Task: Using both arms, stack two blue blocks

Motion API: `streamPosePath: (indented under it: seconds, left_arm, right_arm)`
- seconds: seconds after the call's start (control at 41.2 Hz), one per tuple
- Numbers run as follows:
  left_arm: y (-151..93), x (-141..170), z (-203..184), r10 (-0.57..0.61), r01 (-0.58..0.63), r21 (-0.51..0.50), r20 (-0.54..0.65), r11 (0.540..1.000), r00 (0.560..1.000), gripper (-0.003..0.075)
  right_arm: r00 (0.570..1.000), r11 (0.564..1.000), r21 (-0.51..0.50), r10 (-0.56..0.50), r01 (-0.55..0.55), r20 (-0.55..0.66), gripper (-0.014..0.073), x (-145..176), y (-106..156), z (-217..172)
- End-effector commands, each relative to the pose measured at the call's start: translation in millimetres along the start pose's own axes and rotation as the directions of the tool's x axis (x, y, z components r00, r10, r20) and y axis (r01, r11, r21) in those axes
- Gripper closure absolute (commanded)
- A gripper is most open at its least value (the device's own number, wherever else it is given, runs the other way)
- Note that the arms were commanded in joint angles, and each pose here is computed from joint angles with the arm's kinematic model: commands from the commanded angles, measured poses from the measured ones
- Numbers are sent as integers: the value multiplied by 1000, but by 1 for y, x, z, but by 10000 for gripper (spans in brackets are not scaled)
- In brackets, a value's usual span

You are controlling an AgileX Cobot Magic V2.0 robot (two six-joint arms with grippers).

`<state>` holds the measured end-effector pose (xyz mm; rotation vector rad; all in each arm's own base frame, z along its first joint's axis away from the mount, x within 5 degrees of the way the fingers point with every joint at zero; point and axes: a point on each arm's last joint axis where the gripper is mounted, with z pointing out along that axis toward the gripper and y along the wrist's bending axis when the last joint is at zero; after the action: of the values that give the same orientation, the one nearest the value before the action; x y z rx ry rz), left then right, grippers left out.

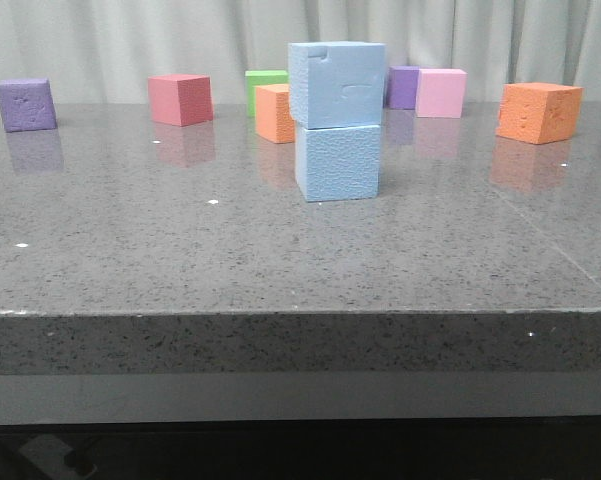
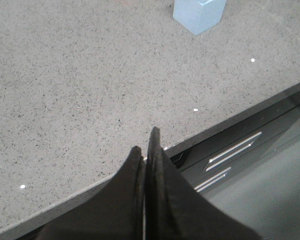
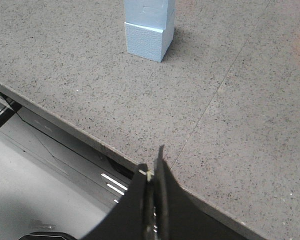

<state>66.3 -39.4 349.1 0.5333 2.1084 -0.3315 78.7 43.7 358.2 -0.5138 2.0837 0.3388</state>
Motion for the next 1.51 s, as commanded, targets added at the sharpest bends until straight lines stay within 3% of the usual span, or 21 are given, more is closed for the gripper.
streamPosePath:
  seconds: [0.0,0.17,0.364,0.704,0.801,1.044,1.481]
  left_arm:
    - [3,-3,-7,-29,33,-23,148,999,989,741]
    - [15,28,-10,-73,142,-187,331,972,941,741]
    - [22,70,7,-81,291,-269,591,918,803,741]
    - [29,124,46,-69,332,-297,644,895,762,741]
    - [30,128,50,-42,331,-287,697,899,716,741]
    - [30,126,48,-18,320,-295,708,900,706,741]
    - [30,126,49,21,285,-330,686,900,727,741]
  right_arm:
    - [996,1000,14,0,-1,91,719,-12,-1,-5]
    - [996,1000,14,0,-1,91,719,-12,-1,-5]
    - [996,1000,14,0,-1,91,719,-12,-1,-5]
    - [996,1000,14,0,-1,89,719,-12,-1,-5]
    - [996,1000,14,0,-1,89,719,-12,-1,-5]
    - [996,1000,14,0,-1,89,719,-12,-1,-5]
    - [996,1000,14,0,-1,89,719,-12,-1,-5]
